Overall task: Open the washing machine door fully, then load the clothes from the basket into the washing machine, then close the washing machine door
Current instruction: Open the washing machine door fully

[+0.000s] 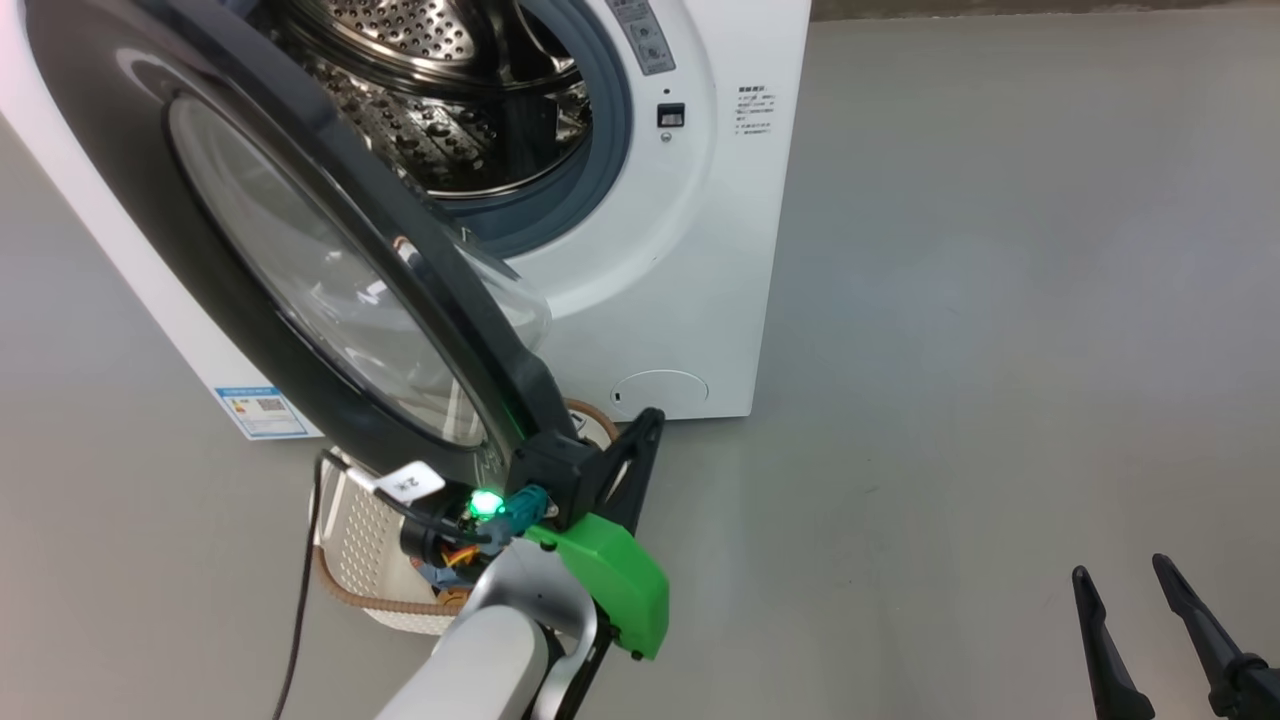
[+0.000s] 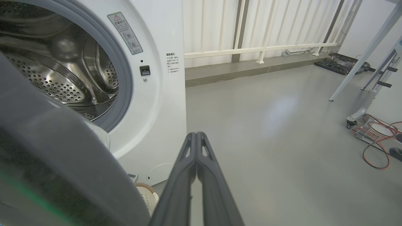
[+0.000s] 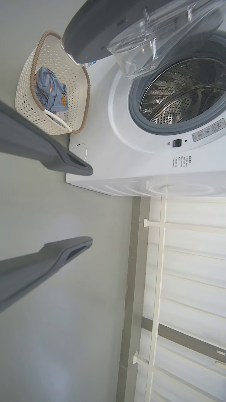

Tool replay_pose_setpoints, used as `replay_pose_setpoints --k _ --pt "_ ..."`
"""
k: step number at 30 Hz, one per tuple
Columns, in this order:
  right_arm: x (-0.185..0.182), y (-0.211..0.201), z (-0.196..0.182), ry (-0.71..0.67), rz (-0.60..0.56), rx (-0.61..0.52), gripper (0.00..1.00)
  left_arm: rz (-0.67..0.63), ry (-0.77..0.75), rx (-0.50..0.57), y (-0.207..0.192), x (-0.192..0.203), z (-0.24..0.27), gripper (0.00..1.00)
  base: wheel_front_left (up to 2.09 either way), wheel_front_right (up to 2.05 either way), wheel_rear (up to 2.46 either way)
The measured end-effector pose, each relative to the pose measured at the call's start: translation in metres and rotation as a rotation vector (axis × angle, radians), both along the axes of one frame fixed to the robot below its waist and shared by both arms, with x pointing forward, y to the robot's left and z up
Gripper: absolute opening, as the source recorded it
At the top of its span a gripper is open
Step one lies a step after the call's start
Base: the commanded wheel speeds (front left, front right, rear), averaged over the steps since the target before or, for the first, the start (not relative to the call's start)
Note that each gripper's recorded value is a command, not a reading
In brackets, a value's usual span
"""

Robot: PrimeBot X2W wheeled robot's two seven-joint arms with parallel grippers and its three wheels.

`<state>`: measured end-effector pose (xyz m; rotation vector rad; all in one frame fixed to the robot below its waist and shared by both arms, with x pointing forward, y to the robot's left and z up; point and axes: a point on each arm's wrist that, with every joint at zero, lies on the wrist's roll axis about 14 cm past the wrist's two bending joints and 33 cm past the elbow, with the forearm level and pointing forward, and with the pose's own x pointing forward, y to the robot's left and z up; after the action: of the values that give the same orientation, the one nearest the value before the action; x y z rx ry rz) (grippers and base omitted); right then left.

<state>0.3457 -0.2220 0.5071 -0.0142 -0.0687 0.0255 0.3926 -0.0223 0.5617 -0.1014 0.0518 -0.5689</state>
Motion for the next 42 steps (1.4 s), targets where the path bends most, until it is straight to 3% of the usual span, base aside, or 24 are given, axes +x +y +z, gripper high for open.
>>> replay_pose_setpoints --k 19,42 --pt "0.011 0.016 -0.003 0.008 0.05 0.006 1.0 0.132 0.025 -0.02 0.022 0.02 -0.018 0.0 0.0 0.0 0.0" --pt "0.034 0.056 -0.004 0.008 0.176 0.01 1.0 0.245 -0.036 -0.044 0.058 -0.001 -0.016 0.0 0.0 0.0 0.0"
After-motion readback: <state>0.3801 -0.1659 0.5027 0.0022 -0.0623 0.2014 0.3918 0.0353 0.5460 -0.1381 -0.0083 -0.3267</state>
